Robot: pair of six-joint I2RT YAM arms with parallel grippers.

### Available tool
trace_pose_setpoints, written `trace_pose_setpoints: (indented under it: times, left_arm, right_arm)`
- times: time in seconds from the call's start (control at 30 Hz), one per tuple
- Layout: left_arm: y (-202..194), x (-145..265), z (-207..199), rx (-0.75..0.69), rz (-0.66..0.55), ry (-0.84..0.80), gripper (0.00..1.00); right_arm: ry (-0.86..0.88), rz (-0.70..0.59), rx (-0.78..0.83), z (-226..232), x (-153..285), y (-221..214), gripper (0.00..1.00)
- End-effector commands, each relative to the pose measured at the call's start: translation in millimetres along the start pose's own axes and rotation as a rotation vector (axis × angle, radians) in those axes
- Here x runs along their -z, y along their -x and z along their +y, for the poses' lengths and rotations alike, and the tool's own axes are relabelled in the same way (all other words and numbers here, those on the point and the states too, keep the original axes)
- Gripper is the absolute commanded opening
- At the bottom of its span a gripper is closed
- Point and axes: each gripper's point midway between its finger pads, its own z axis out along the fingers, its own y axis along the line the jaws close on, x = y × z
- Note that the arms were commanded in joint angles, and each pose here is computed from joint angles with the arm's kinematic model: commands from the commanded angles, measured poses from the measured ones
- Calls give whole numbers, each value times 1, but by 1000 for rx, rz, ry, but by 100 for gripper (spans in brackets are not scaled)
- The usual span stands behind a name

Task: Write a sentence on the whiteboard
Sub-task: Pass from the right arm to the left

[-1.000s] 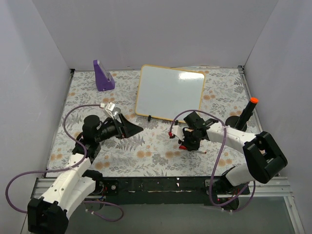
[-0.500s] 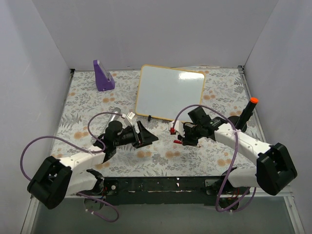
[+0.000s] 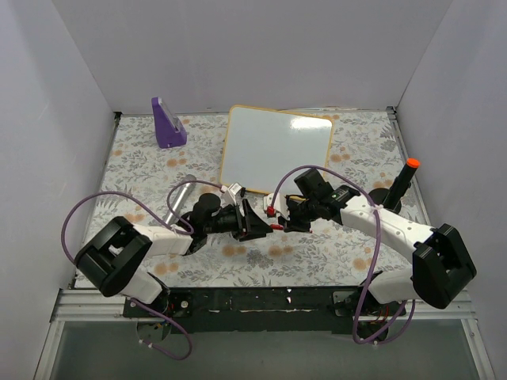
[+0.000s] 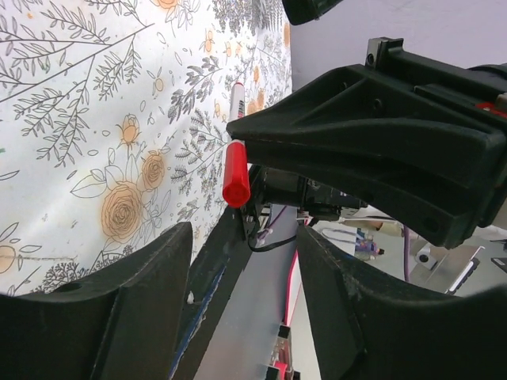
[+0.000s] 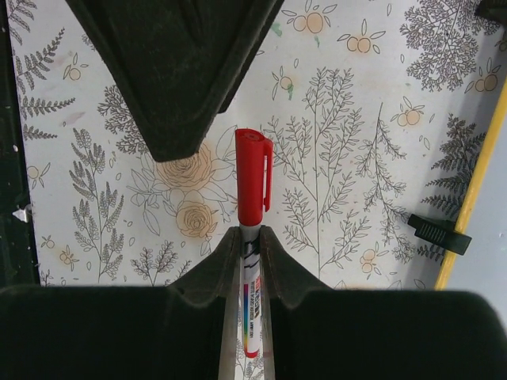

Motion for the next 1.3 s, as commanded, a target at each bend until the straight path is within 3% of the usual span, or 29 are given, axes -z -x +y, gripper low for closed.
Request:
trace_pose_setpoints:
  times: [0.0,0.33,0.5,0.7,0.87,0.97,1.07,1.1,1.13,1.2,1.27]
  left_arm:
    - [2,-9,-12,-31,13,-42,53]
    - [7,-29,-4,-67,29,20,44]
    - [4,-36,-5,-72,59,19,32]
    - [-2,-36,-5,-79,85,22,28]
    - [-1,-36,-7,-97,91,21,7]
    - [-1,-36,-8,-108,88,22,0]
    - [-2,-33,-10,-152,90,12,0]
    - [-2,-31,-11,-173,91,8,0]
    - [-2,-29,-13,-198,88,4,0]
    - [-1,-20,-16,-288,64,3,0]
    - [3,-7,-34,-384,13,-35,0]
  right_arm:
    - [-2,-64,37,-5,1,22,1]
    - [32,-72,37,2,-3,24,1]
    - [28,-69,37,2,-5,24,1]
    - [30,-66,35,2,-6,22,1]
    - [37,-69,32,2,-6,23,1]
    - [46,-70,33,4,-6,23,1]
    - [50,-78,36,5,-2,27,11]
    - [64,-72,33,8,2,26,29]
    - [49,-84,31,1,10,29,37]
    - [66,-126,17,2,27,35,49]
    - [37,-175,-1,-10,49,38,53]
